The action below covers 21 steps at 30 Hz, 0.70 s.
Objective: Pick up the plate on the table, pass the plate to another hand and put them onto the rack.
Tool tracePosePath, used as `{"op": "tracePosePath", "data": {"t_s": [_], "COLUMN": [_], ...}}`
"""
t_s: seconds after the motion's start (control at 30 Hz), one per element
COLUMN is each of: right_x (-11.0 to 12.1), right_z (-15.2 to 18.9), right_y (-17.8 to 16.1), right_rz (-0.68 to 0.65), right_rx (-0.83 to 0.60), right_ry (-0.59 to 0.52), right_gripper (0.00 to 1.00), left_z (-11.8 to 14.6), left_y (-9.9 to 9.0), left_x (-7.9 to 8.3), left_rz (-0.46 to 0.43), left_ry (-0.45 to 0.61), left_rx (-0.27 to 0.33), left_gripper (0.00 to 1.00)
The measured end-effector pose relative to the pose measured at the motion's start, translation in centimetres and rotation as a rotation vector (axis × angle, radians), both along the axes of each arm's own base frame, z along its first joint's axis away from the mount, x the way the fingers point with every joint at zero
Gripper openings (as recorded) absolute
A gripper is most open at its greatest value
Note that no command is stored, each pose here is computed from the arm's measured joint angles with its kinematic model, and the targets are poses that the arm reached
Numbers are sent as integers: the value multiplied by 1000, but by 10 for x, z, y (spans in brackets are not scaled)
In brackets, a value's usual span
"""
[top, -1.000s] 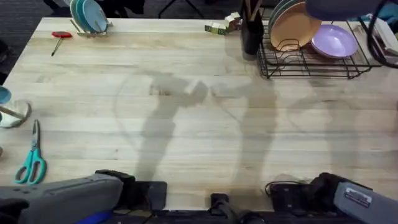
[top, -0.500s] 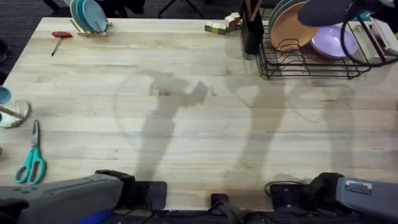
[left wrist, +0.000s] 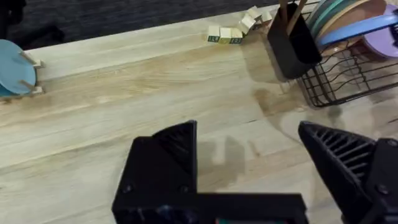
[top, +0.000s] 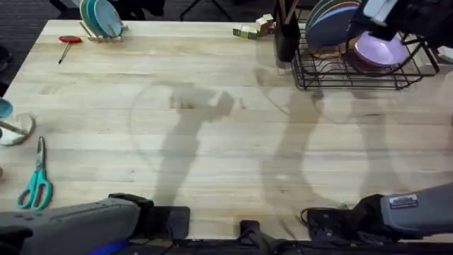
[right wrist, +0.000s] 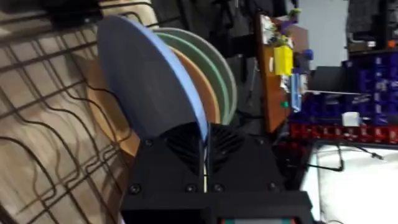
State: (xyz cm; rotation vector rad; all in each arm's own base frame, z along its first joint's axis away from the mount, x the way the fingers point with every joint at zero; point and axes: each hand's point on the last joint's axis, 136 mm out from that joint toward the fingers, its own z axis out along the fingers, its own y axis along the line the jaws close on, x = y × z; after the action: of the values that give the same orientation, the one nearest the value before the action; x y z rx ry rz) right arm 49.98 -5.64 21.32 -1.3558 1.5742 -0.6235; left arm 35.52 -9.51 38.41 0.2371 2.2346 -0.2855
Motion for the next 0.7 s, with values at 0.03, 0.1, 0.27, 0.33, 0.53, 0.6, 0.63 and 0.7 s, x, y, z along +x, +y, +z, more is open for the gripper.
{"op": "tracePosePath", "data": {"t_s": [0.03,0.1,0.27,0.33,0.53,0.6,0.63,0.7], "right_x": [1,3,4,4,8,9,9,9], "right_z": [-6,-14,-20,-20,-15,-13,-12,-12], "right_y": [1,1,-1,-4,-9,-9,-10,-10], "right_rz": [2,4,-2,-13,-37,-38,-39,-41], "right_rx": [2,4,0,-6,-26,-29,-30,-31], "right_ry": [11,28,39,39,15,5,2,1], "right_gripper": [29,29,29,29,29,29,28,28], "left_z": [0,0,-1,-1,-1,-2,-2,-4], "left_y": [0,0,1,1,1,1,1,1], "left_x": [0,0,0,0,0,-1,-2,-3], "left_rz": [0,1,2,2,2,2,2,2], "left_ry": [0,0,3,3,3,8,11,20], "left_rx": [0,1,3,3,3,4,4,6], "left_gripper": [995,995,995,995,995,994,994,994]}}
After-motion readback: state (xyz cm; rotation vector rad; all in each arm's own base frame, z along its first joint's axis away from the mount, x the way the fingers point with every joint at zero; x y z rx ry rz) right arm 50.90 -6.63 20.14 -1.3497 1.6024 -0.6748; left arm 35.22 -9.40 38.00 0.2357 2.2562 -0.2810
